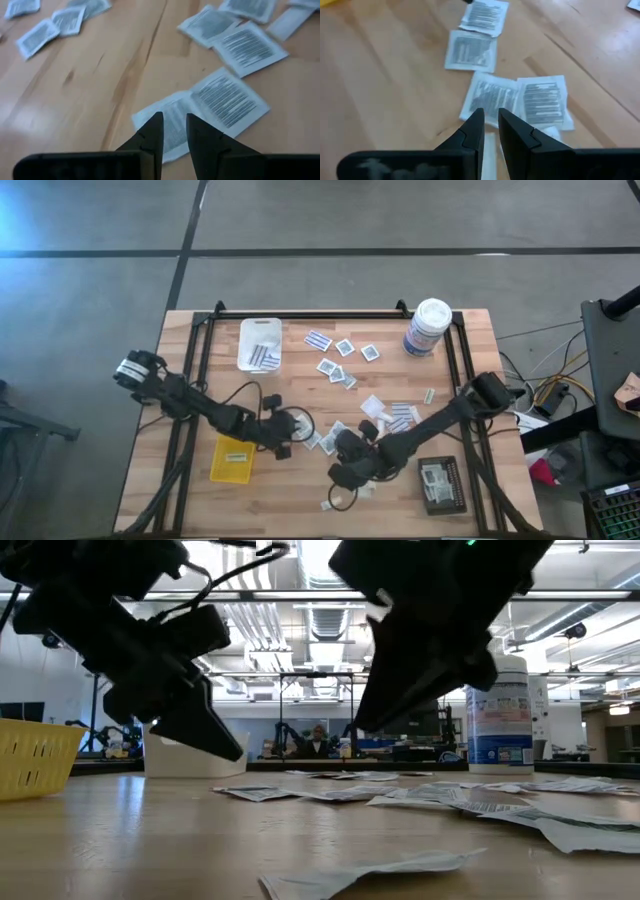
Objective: Pick & Place First Aid Supplies
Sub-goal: Put the towelette pack into the black bin
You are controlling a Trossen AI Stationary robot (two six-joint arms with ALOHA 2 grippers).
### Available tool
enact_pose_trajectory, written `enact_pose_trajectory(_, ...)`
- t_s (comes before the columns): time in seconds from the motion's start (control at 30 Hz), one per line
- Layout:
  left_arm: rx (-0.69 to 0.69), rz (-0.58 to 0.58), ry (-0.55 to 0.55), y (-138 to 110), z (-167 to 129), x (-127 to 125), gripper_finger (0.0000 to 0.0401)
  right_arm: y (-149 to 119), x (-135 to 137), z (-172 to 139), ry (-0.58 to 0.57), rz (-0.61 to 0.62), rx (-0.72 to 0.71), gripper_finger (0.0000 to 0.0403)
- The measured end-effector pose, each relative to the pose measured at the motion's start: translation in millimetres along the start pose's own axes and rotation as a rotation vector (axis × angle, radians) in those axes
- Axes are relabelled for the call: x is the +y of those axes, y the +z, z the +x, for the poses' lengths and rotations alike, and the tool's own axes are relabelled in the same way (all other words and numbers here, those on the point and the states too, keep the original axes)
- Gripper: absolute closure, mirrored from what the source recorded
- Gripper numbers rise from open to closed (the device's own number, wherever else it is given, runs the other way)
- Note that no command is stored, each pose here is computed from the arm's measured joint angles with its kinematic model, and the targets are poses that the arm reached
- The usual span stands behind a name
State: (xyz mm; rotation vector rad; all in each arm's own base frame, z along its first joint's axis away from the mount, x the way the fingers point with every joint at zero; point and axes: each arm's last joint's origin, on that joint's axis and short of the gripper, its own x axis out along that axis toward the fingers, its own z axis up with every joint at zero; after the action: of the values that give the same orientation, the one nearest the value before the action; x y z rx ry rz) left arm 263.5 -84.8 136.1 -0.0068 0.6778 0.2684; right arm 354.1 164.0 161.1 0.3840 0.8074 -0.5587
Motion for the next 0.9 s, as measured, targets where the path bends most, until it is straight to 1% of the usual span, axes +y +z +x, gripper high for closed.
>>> enact_pose_trajectory(0.13, 0.020, -0.028, 0.021, -2.9, 0.2, 1.8, 0.0323, 12.0, -4.2, 7.7, 0.000, 0.044, -0.019, 0.0351)
enact_pose_trajectory(0.3, 0.049, -0.069, 0.055, -7.1, 0.0, 4.1, 0.0323, 30.3, -4.2, 16.5, 0.056, 0.097, -0.081, 0.0351)
enact_pose_trajectory(0.4, 0.063, -0.093, 0.086, -14.2, 0.0, 7.4, 0.0323, 38.3, -4.4, 25.1, 0.081, 0.117, -0.114, 0.0351)
enact_pose_trajectory(0.5, 0.072, -0.115, 0.102, -22.5, 0.0, 10.8, 0.0323, 42.2, -5.0, 35.6, 0.101, 0.126, -0.120, 0.0351)
enact_pose_trajectory(0.6, 0.068, -0.144, 0.114, -28.8, 0.0, 13.4, 0.0323, 43.0, -7.5, 43.2, 0.094, 0.130, -0.113, 0.0351)
enact_pose_trajectory(0.77, 0.043, -0.174, 0.105, -37.0, 0.1, 16.5, 0.0323, 48.4, -10.7, 45.1, 0.088, 0.148, -0.132, 0.0351)
enact_pose_trajectory(0.9, 0.016, -0.191, 0.092, -39.8, 0.0, 17.6, 0.0323, 54.1, -9.7, 46.1, 0.118, 0.170, -0.158, 0.0351)
